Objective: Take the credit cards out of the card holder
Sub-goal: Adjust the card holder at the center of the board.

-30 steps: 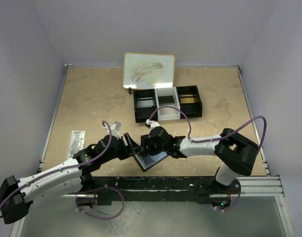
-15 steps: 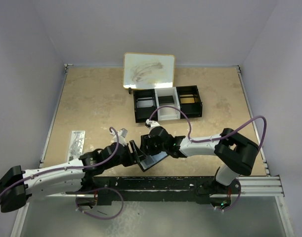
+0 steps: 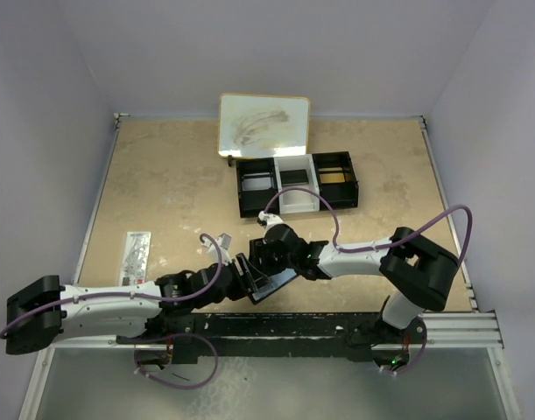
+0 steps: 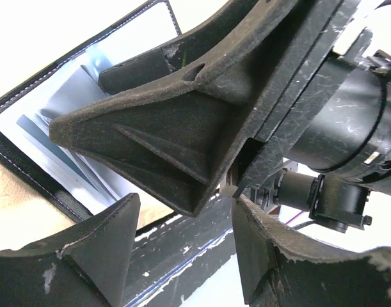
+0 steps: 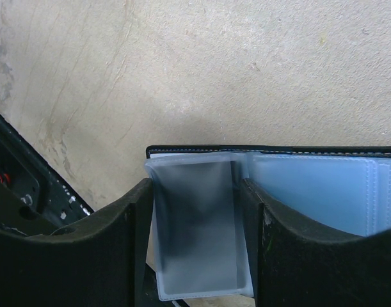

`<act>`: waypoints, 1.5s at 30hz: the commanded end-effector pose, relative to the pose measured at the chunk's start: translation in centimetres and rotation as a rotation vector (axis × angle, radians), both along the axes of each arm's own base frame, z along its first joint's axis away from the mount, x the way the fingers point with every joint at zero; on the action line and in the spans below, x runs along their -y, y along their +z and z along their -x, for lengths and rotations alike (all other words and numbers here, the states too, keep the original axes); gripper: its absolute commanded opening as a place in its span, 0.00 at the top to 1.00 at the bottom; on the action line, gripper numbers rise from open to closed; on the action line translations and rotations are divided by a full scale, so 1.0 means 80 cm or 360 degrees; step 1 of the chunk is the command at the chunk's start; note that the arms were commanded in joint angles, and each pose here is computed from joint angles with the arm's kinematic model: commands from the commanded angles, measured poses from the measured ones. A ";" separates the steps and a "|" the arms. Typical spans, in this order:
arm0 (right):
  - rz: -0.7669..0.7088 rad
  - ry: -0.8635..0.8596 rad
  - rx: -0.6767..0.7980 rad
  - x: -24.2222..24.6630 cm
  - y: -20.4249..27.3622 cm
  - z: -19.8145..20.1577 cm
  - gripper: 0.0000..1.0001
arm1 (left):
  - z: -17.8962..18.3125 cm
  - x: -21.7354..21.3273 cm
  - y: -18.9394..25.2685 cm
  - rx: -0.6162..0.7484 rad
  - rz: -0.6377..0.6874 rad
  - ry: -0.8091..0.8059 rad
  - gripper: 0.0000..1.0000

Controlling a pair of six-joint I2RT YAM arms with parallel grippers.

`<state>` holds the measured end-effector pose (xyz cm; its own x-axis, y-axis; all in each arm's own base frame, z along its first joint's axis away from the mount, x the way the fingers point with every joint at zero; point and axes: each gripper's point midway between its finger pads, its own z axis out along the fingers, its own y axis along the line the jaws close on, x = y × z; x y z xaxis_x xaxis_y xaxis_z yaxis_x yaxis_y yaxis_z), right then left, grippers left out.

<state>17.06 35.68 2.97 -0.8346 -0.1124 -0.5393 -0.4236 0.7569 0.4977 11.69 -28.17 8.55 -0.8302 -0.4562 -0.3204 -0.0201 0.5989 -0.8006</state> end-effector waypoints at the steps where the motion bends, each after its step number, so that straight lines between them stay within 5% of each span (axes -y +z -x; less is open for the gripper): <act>1: 0.0139 -0.0014 -0.0068 0.023 -0.029 0.013 0.44 | -0.012 0.018 0.029 0.0046 0.0131 0.0081 0.44; 19: 0.0122 -0.0035 -0.0072 0.024 -0.031 0.013 0.44 | -0.001 0.002 0.002 -0.0004 -0.0086 0.0147 0.45; 27: 0.0120 -0.0025 -0.0081 0.023 -0.034 0.015 0.44 | -0.004 0.010 0.014 0.0030 0.0061 0.0159 0.45; 45: 0.0122 -0.0018 -0.0084 0.022 -0.034 0.015 0.43 | -0.006 -0.009 0.004 0.0017 -0.0026 0.0222 0.45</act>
